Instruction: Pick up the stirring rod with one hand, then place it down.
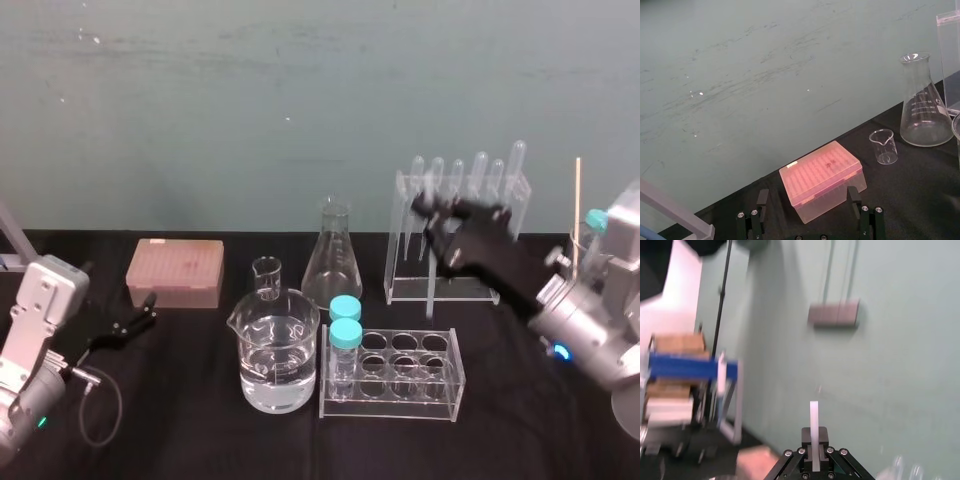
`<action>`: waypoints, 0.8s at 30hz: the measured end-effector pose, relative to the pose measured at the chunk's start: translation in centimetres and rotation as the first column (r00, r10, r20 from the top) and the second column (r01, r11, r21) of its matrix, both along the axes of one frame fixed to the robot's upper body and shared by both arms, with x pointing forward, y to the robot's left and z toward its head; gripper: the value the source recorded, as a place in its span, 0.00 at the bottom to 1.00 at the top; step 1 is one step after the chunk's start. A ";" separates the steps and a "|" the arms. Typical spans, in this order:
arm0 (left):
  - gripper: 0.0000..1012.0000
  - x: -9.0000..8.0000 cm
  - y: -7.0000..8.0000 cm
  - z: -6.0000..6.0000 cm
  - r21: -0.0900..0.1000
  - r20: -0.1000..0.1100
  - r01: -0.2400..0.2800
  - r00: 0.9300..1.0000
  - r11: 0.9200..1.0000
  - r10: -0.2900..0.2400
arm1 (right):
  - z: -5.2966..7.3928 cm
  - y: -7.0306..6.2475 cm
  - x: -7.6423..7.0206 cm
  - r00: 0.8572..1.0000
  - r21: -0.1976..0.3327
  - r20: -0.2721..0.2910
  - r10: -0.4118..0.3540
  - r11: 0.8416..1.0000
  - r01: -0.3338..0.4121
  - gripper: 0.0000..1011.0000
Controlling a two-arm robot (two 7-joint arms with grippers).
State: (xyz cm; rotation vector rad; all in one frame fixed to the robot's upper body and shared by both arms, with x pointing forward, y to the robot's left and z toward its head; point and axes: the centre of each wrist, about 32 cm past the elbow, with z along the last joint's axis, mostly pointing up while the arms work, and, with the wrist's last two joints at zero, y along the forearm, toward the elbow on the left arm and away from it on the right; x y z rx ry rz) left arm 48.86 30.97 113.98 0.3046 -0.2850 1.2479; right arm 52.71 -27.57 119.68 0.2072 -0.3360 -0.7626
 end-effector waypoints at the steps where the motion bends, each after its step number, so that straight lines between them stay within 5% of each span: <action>1: 0.99 0.0 0.0 0.0 0.000 0.000 0.000 1.000 1.000 0.000 | 0.2 0.0 0.1 1.000 0.019 0.015 0.000 1.000 -0.001 0.07; 5: 0.99 0.0 0.0 0.0 0.000 0.000 0.000 1.000 1.000 0.000 | 1.0 -0.2 0.6 0.998 0.101 0.070 -0.002 0.995 -0.005 0.07; 9: 0.99 0.0 0.0 0.0 0.000 0.000 0.000 1.000 1.000 0.000 | 0.8 -0.5 0.5 0.998 0.126 0.067 0.000 0.992 -0.009 0.07; 18: 0.99 0.0 0.0 0.0 0.000 0.000 0.000 1.000 1.000 0.000 | -1.3 -1.7 -0.1 0.997 0.101 -0.081 -0.002 0.995 0.010 0.07; 24: 0.99 0.0 0.0 0.0 0.000 0.000 0.000 1.000 1.000 0.000 | -1.6 -2.0 -0.1 0.994 0.087 -0.107 -0.019 0.996 0.028 0.07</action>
